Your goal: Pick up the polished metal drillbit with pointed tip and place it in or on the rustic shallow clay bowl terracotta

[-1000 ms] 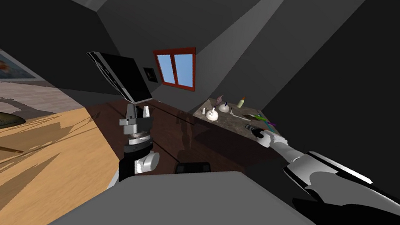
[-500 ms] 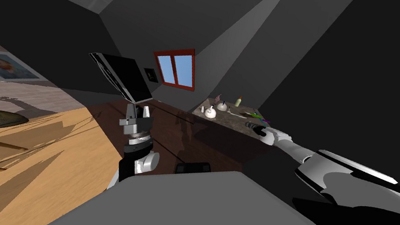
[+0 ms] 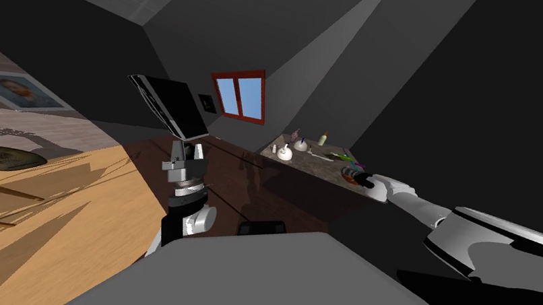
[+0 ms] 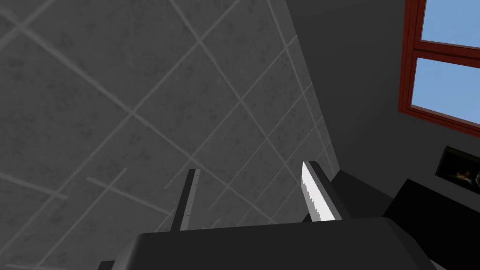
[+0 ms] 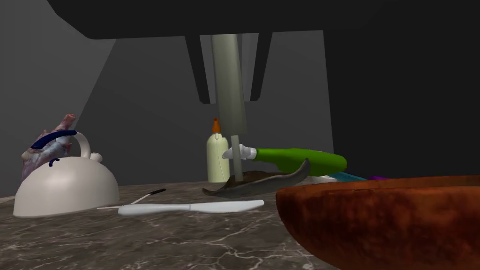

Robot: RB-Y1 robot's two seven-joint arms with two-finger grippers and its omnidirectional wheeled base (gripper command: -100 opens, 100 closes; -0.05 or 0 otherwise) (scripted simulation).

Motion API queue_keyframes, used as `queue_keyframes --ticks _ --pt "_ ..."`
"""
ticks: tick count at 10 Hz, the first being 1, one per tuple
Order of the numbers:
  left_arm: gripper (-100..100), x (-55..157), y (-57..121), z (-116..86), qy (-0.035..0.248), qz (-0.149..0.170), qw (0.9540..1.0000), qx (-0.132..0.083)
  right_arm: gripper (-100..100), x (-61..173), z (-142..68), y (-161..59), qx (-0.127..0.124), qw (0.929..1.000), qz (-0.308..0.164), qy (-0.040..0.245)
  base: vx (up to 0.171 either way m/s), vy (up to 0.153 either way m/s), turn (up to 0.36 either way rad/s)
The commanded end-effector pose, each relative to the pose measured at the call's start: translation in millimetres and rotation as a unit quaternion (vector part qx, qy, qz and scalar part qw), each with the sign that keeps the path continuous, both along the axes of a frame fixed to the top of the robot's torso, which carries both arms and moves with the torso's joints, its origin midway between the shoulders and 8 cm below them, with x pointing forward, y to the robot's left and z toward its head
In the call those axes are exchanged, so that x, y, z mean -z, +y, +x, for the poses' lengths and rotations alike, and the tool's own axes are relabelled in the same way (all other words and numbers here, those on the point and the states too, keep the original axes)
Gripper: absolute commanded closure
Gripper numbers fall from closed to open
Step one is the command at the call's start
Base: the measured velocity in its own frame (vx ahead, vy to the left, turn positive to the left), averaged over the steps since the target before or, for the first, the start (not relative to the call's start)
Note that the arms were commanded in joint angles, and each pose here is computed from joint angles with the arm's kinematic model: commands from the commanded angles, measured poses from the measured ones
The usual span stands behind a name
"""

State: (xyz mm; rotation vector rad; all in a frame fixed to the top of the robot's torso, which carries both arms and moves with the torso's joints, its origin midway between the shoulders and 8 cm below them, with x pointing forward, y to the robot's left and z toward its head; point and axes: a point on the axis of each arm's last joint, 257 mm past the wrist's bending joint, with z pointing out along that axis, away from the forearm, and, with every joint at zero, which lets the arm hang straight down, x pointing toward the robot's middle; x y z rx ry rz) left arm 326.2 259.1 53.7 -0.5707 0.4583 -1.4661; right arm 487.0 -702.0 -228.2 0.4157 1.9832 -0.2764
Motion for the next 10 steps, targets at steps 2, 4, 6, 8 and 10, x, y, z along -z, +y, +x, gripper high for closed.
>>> queue_keyframes --ticks 2,4,6,8,10 --pt "0 0 0.0 0 0.0 0.0 1.0 0.0 100 -8 -21 -26 0.022 0.9997 0.008 0.002 0.033 -0.044 0.041" --pt "0 0 0.0 0 0.0 0.0 1.0 0.0 100 -16 -42 -50 0.044 0.9989 0.013 0.004 0.041 -0.046 0.047" --pt "0 0 0.0 0 0.0 0.0 1.0 0.0 100 -25 -60 -70 0.063 0.9979 0.016 0.004 0.035 -0.039 0.03" --pt "0 0 0.0 0 0.0 0.0 1.0 0.0 100 -33 -74 -85 0.077 0.9969 0.018 0.004 0.037 -0.035 0.035" --pt "0 0 0.0 0 0.0 0.0 1.0 0.0 -100 -32 -73 -83 0.074 0.9971 0.015 0.004 0.008 -0.008 -0.003"
